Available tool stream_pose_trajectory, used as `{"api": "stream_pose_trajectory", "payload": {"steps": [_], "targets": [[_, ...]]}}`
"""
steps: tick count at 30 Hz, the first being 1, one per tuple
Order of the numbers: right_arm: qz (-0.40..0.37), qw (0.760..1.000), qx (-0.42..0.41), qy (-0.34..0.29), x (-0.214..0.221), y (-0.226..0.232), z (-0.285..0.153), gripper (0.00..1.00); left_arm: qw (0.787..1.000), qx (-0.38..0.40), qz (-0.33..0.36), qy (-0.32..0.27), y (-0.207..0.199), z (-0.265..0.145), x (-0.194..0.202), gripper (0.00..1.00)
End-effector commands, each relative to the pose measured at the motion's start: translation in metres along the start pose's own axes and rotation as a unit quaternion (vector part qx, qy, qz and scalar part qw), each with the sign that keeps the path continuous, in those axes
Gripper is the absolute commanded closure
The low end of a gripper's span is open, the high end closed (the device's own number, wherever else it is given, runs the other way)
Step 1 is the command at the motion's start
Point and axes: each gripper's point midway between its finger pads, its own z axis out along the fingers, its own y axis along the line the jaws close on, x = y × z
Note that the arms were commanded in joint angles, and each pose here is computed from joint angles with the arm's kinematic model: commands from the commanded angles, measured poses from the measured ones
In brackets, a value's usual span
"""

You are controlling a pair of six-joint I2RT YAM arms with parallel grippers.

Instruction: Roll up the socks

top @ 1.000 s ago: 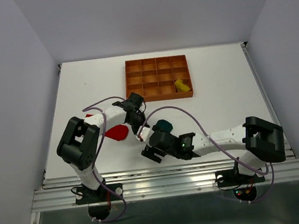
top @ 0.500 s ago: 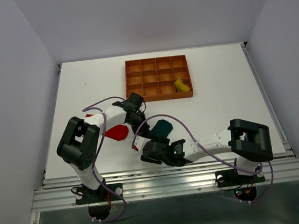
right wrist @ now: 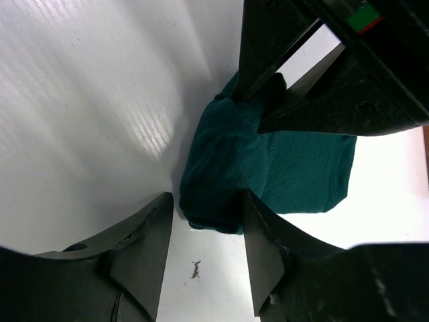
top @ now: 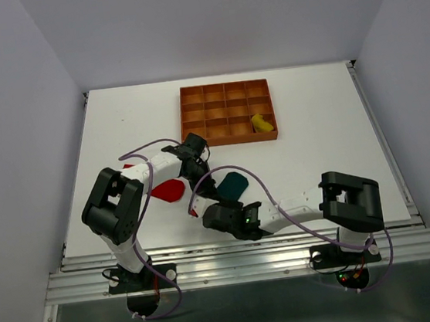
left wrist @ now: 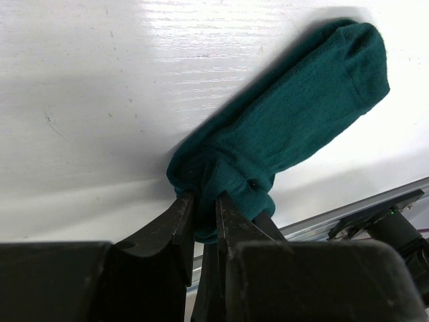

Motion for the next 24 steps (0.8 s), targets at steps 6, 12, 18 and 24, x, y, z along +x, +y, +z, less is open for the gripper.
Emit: {"api": "stream_pose_trajectory", "payload": {"steps": [6, 12, 18, 24], "targets": [[-0.019, 0.999, 0.010, 0.025, 0.011, 0.007, 0.012, 0.65, 0.999, -0.040, 0.007, 0.011, 0.021, -0.001, 0.006, 1.00], [0.009, 1.000, -0.012, 0.017, 0.008, 0.010, 0.013, 0.91, 1.000, -0.027, 0.013, 0.002, 0.014, -0.009, 0.001, 1.00], [0.082, 0.994, -0.068, 0.001, 0.003, 0.011, 0.012, 0.98, 0.999, -0.004, 0.015, -0.051, -0.001, -0.034, -0.020, 0.64], [0.159, 0.976, -0.145, -0.012, -0.001, 0.012, 0.010, 0.98, 0.995, 0.000, -0.001, -0.101, 0.005, -0.062, -0.043, 0.46]]}}
